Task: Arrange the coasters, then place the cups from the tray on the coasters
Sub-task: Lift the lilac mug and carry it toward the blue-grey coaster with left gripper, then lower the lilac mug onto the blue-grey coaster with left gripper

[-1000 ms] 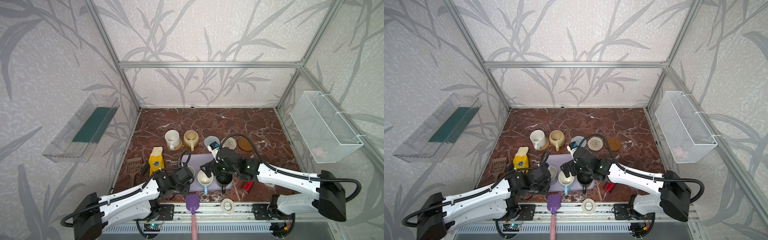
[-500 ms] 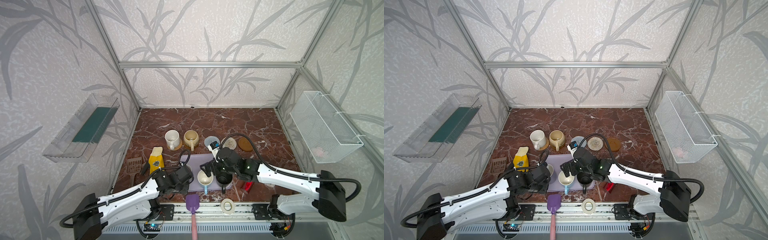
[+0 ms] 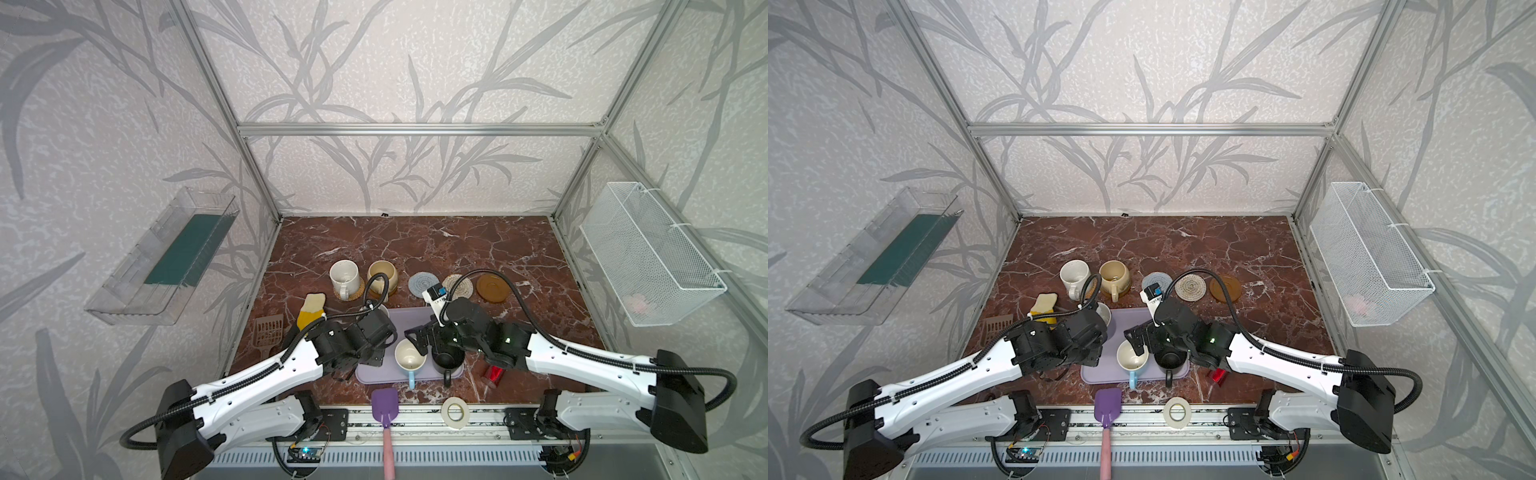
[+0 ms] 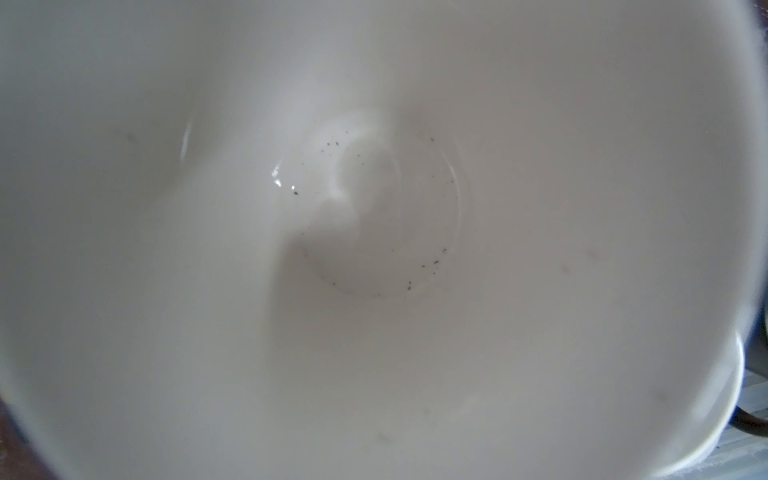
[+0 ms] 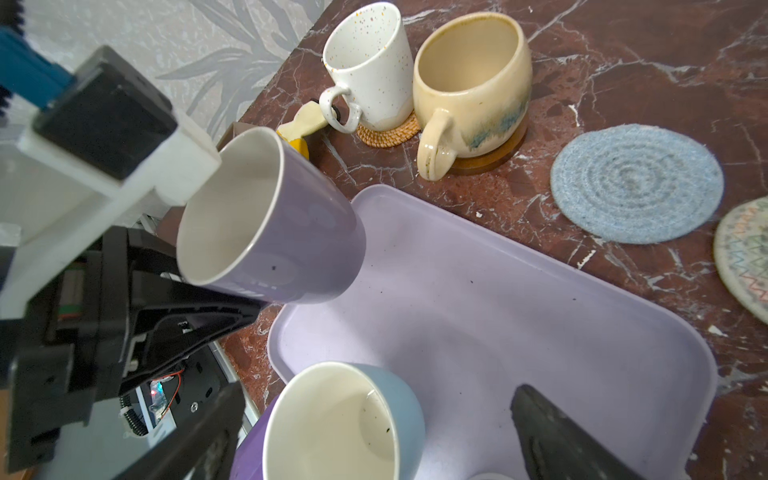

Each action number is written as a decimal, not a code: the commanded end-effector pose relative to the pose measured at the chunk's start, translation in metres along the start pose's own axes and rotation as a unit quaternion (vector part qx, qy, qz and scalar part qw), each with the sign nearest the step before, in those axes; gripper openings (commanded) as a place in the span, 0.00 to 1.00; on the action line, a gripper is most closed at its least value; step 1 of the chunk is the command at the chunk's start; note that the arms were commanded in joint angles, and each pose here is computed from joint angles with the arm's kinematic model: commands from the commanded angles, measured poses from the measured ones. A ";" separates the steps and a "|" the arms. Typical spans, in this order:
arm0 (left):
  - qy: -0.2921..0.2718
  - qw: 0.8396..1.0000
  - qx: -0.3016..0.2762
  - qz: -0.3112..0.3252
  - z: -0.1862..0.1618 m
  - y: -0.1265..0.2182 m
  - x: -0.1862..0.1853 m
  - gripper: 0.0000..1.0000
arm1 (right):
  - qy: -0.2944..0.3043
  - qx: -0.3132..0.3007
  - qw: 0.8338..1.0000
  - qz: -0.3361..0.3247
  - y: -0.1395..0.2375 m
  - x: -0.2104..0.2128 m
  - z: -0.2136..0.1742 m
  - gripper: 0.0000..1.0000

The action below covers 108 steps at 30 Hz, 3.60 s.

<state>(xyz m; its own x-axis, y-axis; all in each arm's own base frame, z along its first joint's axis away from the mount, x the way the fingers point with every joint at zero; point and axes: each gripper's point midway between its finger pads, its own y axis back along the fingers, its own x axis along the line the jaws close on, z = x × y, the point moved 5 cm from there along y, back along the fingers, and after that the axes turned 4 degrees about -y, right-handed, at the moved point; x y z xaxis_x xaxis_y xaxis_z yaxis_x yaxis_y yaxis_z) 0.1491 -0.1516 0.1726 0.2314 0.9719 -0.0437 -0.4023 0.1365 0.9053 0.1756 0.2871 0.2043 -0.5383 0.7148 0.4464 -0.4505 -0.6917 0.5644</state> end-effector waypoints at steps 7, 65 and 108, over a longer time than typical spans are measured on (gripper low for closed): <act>-0.002 0.999 -0.051 0.001 0.059 0.034 0.005 0.00 | 0.004 -0.072 0.997 -0.014 0.024 -0.005 0.019 0.99; 0.075 0.996 0.001 0.045 0.205 -0.132 -0.109 0.00 | -0.057 -0.049 0.985 -0.153 0.053 -0.123 0.071 0.99; 0.107 0.993 0.032 0.037 0.180 -0.172 -0.108 0.09 | -0.062 -0.052 0.982 -0.171 0.064 -0.132 0.061 0.99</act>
<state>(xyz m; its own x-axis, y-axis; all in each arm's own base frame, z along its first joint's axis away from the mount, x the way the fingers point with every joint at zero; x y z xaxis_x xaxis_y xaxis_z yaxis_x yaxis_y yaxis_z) 0.3510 -0.3162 0.1008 0.0290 0.9979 -0.0584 -0.3404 0.0648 0.9380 0.2640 0.1597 0.2252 -0.2661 0.9041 0.3343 -0.6586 -0.4238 0.6218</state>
